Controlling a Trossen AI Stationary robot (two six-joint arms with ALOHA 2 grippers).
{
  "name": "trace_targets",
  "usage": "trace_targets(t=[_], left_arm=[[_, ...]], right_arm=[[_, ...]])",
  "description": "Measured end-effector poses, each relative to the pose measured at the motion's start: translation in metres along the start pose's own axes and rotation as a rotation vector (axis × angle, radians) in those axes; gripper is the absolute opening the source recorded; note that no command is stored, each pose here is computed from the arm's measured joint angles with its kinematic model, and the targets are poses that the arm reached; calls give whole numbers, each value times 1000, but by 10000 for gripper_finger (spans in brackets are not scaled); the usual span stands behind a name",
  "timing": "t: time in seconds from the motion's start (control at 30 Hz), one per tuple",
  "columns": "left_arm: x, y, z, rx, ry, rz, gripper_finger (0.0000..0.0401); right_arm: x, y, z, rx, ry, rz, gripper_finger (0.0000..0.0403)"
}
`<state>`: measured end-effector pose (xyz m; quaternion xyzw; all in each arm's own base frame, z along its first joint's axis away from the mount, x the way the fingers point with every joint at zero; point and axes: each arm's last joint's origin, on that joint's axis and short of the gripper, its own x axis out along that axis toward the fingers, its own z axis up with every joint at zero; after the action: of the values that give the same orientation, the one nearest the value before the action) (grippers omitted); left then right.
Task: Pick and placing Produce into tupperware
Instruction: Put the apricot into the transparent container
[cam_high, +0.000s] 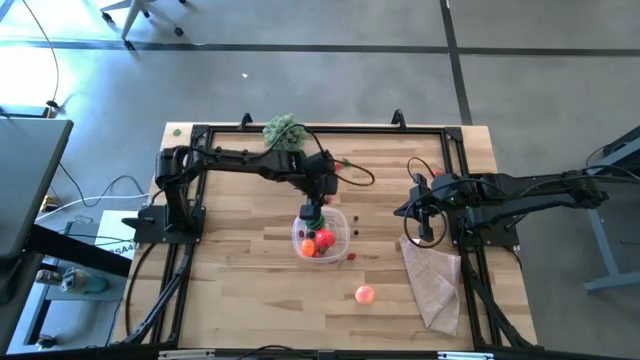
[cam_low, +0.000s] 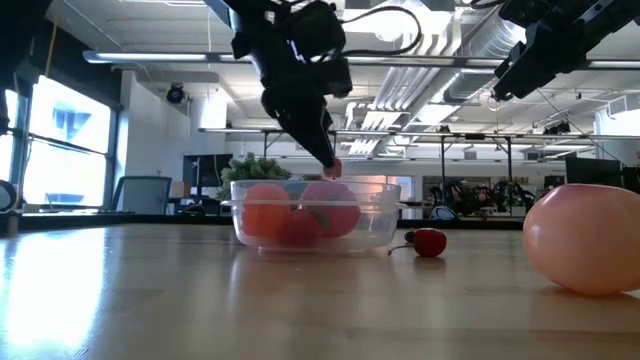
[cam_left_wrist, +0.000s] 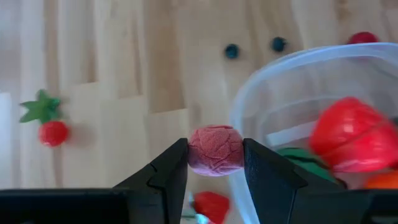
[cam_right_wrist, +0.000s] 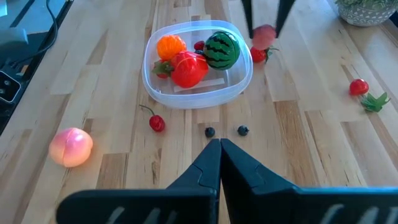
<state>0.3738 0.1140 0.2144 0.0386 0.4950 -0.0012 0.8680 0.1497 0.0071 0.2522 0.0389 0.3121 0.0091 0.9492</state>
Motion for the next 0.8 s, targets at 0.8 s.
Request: trace_targets(t=[0.8], left_arm=[[16,-61,13,78,-14,1,138]], right_arm=[[0,0,0,0,0,0,0]])
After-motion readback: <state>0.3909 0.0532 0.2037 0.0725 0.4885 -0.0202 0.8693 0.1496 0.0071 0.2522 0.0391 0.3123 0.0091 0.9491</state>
